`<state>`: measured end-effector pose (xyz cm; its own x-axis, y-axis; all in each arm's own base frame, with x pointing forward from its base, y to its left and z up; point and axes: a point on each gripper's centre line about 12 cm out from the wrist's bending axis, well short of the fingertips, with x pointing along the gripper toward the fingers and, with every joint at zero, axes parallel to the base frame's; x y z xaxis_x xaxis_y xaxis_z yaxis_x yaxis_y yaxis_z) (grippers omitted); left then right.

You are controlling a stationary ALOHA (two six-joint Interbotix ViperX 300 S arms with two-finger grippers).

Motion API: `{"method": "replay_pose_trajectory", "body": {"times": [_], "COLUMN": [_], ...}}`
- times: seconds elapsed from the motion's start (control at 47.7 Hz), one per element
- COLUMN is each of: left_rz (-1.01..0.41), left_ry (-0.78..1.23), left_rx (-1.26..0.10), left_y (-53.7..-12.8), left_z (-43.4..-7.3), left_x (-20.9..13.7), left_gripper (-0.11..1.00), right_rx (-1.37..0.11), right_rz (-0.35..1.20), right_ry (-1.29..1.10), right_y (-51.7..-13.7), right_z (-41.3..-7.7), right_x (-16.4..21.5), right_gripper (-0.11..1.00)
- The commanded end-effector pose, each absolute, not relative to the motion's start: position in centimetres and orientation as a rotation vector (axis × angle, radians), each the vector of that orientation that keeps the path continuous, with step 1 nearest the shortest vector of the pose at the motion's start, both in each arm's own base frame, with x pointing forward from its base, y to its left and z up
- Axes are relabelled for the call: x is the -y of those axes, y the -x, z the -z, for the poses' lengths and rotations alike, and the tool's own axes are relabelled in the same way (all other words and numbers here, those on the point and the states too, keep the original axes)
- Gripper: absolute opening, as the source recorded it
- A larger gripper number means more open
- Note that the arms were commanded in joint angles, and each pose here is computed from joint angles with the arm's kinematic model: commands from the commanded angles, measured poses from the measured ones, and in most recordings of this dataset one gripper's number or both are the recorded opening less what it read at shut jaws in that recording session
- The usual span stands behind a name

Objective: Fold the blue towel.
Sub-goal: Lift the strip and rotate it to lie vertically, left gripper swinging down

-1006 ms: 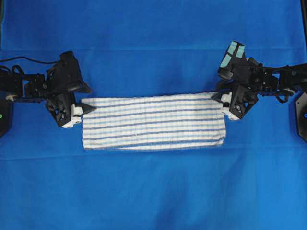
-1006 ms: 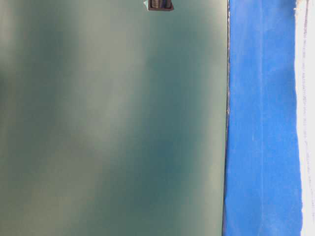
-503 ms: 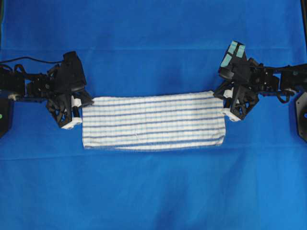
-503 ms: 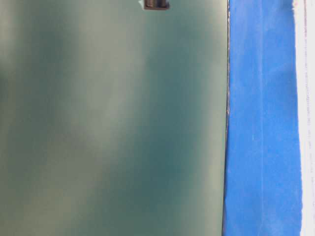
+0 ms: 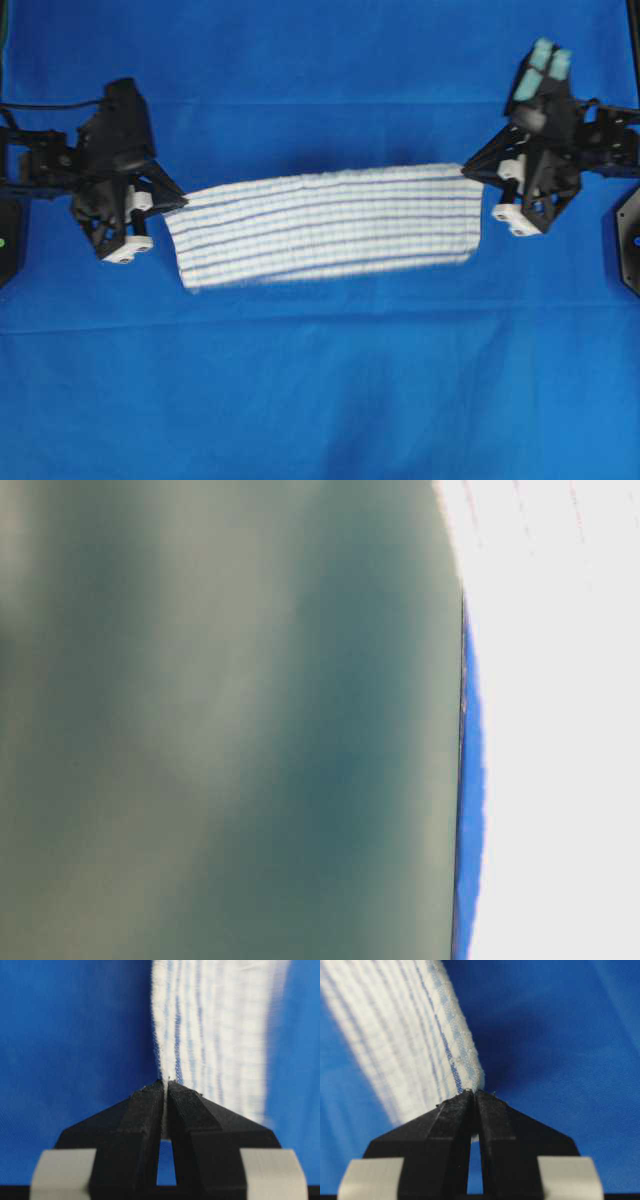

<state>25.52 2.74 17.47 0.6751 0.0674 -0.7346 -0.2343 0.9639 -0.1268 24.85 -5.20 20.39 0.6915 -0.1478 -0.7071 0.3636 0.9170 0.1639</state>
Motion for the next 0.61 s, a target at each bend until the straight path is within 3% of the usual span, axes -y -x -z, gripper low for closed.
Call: {"method": "replay_pose_trajectory", "body": {"times": [0.0, 0.314, 0.587], "left_rz": [-0.151, -0.136, -0.042], "left_ry": [0.218, 0.242, 0.215], "left_rx": [-0.74, -0.634, -0.538], "left_y": [-25.3, -24.3, -27.3], "left_z": [-19.4, -20.9, -21.6], "left_x": [-2.2, -1.7, 0.5], "left_gripper": [0.01, 0.01, 0.01], "right_rx": [-0.692, -0.648, -0.619], "right_rz": [0.267, 0.249, 0.316], "right_ry": [-0.293, -0.261, -0.229], "right_y": [-24.7, -24.7, -27.1], "right_z": [-22.7, -23.5, -23.8], "right_x": [4.7, 4.4, 7.1], "right_gripper": [0.03, 0.03, 0.03]}}
